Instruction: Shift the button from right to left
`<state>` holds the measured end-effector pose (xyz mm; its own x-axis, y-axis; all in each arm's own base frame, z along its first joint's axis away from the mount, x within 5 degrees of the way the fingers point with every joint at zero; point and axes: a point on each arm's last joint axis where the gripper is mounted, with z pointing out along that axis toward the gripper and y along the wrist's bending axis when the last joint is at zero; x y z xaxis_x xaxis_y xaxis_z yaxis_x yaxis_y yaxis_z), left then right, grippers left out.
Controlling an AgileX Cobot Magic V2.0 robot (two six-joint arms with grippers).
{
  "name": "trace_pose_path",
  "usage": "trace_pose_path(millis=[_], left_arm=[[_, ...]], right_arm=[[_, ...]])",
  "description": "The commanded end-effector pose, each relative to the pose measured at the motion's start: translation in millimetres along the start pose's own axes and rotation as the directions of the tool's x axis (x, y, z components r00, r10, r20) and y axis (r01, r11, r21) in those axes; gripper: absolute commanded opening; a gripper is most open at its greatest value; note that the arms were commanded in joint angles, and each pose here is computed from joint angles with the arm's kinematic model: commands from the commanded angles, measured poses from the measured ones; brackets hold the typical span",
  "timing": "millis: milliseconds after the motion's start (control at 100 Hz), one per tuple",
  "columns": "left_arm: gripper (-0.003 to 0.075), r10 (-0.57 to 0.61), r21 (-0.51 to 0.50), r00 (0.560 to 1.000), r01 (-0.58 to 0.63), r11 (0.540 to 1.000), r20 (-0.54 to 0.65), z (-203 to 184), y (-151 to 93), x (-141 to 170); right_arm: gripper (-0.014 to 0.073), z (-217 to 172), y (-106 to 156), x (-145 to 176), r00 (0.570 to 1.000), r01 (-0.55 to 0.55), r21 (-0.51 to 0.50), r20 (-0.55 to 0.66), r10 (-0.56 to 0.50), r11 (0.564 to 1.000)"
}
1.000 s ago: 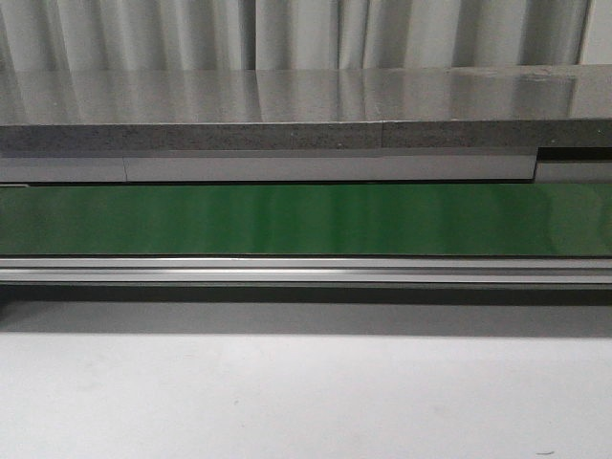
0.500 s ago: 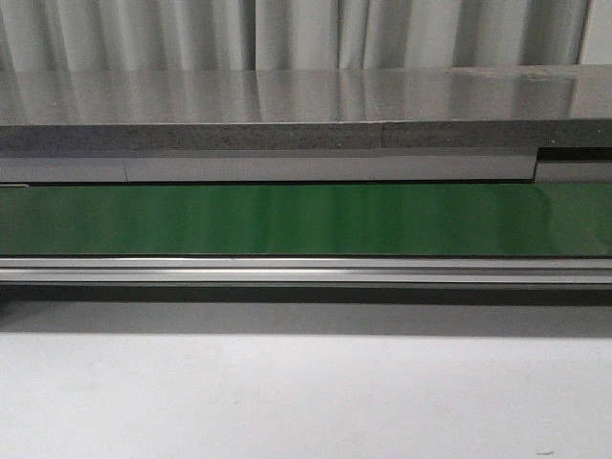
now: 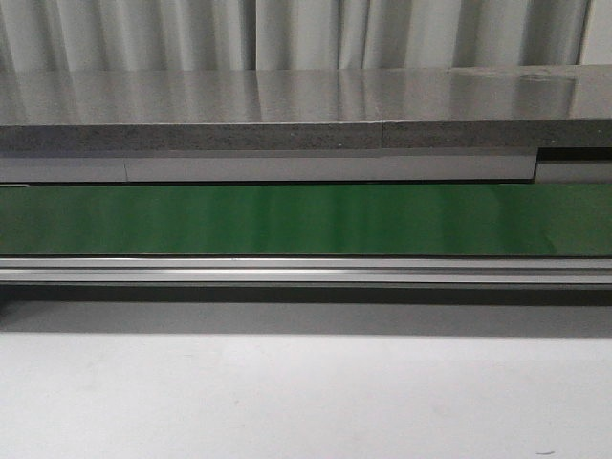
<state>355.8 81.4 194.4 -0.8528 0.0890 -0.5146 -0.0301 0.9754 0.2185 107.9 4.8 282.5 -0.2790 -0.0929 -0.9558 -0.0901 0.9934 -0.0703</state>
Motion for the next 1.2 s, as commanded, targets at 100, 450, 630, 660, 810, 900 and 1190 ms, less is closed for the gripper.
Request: trace_pose_path(millis=[100, 450, 630, 660, 810, 900, 1190], left_arm=[[0.0426, -0.001, -0.046, 0.98, 0.01, 0.999, 0.2, -45, 12, -26], [0.0425, -0.029, -0.054, 0.863, 0.065, 0.996, 0.505, -163, 10, -31], [0.0425, -0.026, -0.015, 0.784, 0.045, 0.999, 0.621, -209, -9, -4], [0.0425, -0.028, -0.002, 0.775, 0.038, 0.999, 0.632, -215, -13, 1], [0.0425, -0.048, 0.066, 0.748, 0.005, 0.998, 0.662, -232, -32, 33], [0.0424, -0.068, 0.109, 0.73, -0.009, 0.994, 0.68, -241, -41, 54], [0.0344, -0.105, 0.163, 0.686, -0.021, 0.986, 0.72, -249, -50, 121]], right_arm=[[-0.0064, -3, -3, -14, 0.997, -0.007, 0.031, 0.083, 0.004, 1.0], [-0.0064, -3, -3, -14, 0.997, -0.007, 0.031, 0.083, 0.004, 1.0], [-0.0064, -3, -3, -14, 0.997, -0.007, 0.031, 0.083, 0.004, 1.0], [-0.0064, -3, -3, -14, 0.997, -0.007, 0.031, 0.083, 0.004, 1.0], [-0.0064, -3, -3, -14, 0.997, -0.007, 0.031, 0.083, 0.004, 1.0], [-0.0064, -3, -3, -14, 0.997, -0.007, 0.031, 0.083, 0.004, 1.0], [-0.0064, -3, -3, -14, 0.997, -0.007, 0.031, 0.083, 0.004, 1.0]])
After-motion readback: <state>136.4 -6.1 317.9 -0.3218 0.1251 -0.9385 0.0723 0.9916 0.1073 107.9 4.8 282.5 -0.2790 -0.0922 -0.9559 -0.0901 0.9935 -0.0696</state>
